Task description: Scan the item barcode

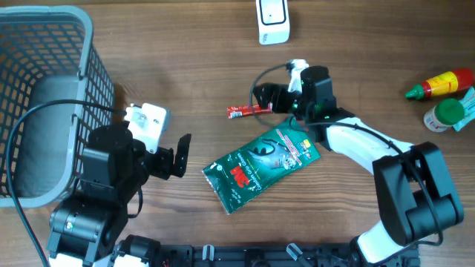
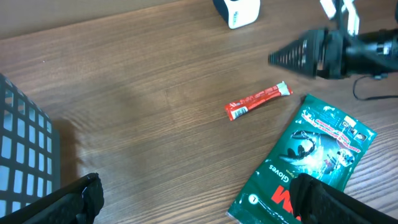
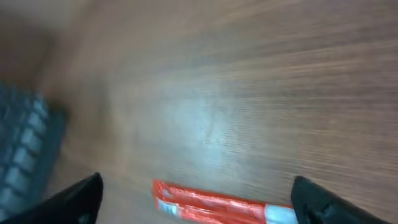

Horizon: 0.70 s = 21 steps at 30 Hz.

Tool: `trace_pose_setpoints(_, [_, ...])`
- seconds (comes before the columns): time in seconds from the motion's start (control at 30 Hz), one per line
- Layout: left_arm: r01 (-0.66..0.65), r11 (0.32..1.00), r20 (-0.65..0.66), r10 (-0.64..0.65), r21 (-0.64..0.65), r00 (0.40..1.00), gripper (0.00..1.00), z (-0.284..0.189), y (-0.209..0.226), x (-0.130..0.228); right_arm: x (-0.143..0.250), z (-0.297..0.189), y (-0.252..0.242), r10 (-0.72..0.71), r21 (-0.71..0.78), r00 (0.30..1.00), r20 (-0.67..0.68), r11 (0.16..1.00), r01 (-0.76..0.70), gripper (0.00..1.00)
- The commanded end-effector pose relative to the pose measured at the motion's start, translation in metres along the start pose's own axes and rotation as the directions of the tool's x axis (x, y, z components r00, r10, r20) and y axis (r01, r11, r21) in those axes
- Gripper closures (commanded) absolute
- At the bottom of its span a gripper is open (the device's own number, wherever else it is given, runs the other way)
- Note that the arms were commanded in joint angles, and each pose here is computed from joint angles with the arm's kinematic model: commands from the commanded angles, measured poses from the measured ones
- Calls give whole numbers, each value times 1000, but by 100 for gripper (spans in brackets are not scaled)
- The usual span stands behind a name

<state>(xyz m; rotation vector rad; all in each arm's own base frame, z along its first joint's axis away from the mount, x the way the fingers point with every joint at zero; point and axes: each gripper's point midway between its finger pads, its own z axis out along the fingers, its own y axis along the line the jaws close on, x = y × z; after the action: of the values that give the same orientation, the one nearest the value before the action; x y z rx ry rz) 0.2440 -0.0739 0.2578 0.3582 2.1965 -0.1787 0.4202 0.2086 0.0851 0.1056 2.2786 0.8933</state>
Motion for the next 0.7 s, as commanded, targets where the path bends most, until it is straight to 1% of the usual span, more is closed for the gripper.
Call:
trace_pose_setpoints(0.0, [9,1000,4,-9,4,1000,0,0,0,-1,-7,-2,39,373,-171,924,-87,908,-383,0])
trace_pose_setpoints(0.07, [9,1000,4,-9,4,1000,0,0,0,-1,-4,-4,47,358,-203,926,-117,905,-375,0])
trace_pose_setpoints(0.1, [9,1000,4,-9,4,1000,0,0,0,-1,-6,-4,48,277,-218,956,-94,932,-291,3])
trace_pose_setpoints(0.13, [9,1000,4,-9,4,1000,0,0,0,-1,-8,-5,51,142,-241,988,-57,959,-151,7])
trace_pose_setpoints(0.17, [9,1000,4,-9,4,1000,0,0,0,-1,-7,-4,50,6,-244,1000,-26,970,-12,7])
trace_pose_setpoints(0.2, [9,1000,4,-9,4,1000,0,0,0,-1,-3,-4,46,-137,-232,991,-8,964,131,2])
trace_pose_setpoints(0.23, [9,1000,4,-9,4,1000,0,0,0,-1,-1,-3,40,-210,-214,978,-5,955,204,1])
trace_pose_setpoints(0.27, [9,1000,4,-9,4,1000,0,0,0,-1,0,-3,30,-234,-180,972,-9,957,229,0])
trace_pose_setpoints(0.4, [9,1000,4,-9,4,1000,0,0,0,-1,-5,-9,-3,-194,-108,980,-40,976,189,0])
trace_pose_setpoints(0.43, [9,1000,4,-9,4,1000,0,0,0,-1,-6,-11,-6,-203,-113,978,-43,974,197,0])
trace_pose_setpoints(0.53, [9,1000,4,-9,4,1000,0,0,0,-1,1,-15,12,-355,-237,934,-41,911,336,0])
trace_pose_setpoints(0.67, [9,1000,4,-9,4,1000,0,0,0,-1,10,-15,4,-339,-210,936,-99,926,313,0])
